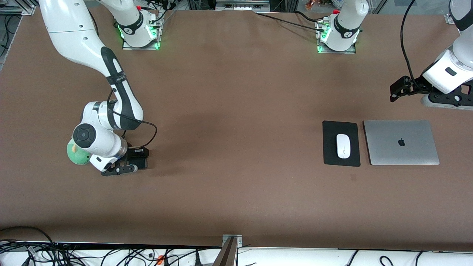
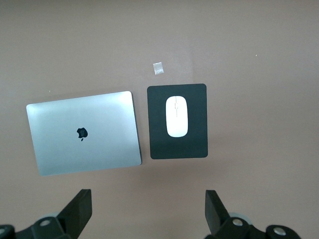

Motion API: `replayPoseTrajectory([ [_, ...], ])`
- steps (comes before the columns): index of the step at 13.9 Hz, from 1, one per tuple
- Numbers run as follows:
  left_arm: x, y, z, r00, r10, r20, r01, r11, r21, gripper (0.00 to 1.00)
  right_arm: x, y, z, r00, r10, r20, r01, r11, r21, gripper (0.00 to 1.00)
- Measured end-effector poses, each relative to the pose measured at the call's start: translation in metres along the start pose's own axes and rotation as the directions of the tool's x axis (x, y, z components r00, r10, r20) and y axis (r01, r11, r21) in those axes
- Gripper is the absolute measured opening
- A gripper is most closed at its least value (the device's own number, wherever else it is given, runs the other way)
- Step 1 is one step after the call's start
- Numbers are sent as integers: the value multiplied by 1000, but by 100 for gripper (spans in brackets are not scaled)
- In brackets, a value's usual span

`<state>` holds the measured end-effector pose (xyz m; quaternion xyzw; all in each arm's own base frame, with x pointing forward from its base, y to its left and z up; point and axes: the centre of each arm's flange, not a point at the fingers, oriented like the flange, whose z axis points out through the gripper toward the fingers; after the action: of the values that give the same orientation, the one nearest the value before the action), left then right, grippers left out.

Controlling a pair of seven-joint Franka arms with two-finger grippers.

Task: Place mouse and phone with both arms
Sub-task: 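Lower the phone beside the plush and open the right gripper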

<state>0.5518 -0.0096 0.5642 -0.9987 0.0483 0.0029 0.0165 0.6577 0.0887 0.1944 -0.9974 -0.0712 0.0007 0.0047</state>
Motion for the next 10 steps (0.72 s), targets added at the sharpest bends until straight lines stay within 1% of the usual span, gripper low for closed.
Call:
replayPoseTrajectory([
  [2,4,-1,1,1000,-1,8,1,1000,-1,100,-9,2,13,1000,25,-8,-25,1000,16,81],
  [4,5,-1,2,1000,-1,13,1,1000,-2,100,-10,1,13,999,50,-13,-50,998,37,81],
  [5,6,-1,2,1000,-1,16,1,1000,-2,100,-10,1,13,998,55,-14,-54,998,42,87],
  [6,6,0,2,1000,0,20,0,1000,-2,100,-10,-1,12,998,56,-16,-55,997,46,87],
  [8,7,0,1,1000,1,20,-1,1000,-2,100,-8,-5,3,998,55,-26,-54,997,55,99],
  [10,7,0,-1,1000,1,23,-1,1000,-2,100,-5,-12,-21,998,50,-30,-48,996,69,100],
])
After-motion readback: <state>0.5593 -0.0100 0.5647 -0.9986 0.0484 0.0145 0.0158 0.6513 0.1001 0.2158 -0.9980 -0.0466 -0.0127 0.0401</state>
